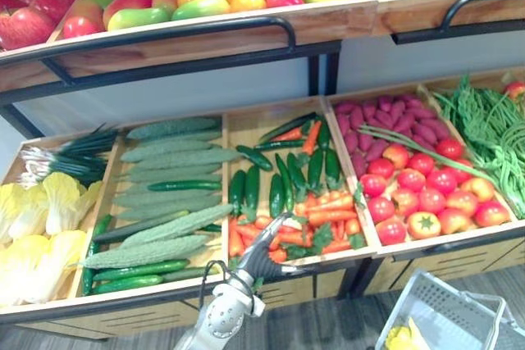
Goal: Pick vegetable in the basket
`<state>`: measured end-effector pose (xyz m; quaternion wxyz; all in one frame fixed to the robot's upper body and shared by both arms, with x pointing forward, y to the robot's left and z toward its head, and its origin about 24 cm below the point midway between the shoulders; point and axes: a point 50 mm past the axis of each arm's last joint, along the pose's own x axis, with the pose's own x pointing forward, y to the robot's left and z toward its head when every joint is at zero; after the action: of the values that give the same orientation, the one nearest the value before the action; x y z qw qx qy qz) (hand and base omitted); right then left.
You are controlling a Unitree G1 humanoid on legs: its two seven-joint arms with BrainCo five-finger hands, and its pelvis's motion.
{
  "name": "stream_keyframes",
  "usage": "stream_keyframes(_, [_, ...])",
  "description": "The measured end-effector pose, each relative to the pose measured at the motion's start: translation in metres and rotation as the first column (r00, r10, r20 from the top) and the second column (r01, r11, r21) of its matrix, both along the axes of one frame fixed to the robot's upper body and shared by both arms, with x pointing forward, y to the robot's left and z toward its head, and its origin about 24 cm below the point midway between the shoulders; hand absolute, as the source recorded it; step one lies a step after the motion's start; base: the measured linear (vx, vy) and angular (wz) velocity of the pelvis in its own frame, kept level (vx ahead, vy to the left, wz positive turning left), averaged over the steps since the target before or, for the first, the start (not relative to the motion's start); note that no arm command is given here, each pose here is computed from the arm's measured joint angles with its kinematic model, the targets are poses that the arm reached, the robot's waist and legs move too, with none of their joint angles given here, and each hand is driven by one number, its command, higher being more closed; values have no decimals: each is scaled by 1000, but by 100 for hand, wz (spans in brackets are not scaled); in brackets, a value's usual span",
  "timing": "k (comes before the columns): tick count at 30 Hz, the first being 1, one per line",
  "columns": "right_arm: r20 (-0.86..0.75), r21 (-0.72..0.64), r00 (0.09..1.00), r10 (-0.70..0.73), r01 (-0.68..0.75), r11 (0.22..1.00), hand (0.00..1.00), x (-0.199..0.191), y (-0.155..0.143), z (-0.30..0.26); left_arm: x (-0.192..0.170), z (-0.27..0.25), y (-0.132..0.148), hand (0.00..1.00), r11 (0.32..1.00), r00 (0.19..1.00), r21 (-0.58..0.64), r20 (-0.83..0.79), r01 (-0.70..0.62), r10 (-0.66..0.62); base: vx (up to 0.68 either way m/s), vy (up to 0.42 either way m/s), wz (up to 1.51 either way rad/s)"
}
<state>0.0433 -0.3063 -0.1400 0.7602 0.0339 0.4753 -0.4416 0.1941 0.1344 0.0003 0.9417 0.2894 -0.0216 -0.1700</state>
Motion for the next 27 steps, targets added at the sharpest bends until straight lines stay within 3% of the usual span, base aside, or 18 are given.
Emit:
stream_keyframes(6, [-25, 11, 998, -55, 55, 998, 100, -10, -7, 0, 3, -10, 21, 0, 993, 994, 65, -49, -95, 98, -11, -9, -26])
stream_keyframes(16, [-69, 6, 988, -139, 139, 990, 100, -38, -10, 1, 13, -9, 27, 0, 980, 992, 150, 5, -127, 128, -18, -22, -9])
stream_keyframes(27, [-59, 6, 989, -132, 133, 991, 100, -34, -10, 1, 28, -28, 38, 0, 942, 986, 297, -12, -157, 168, -27, -36, -11])
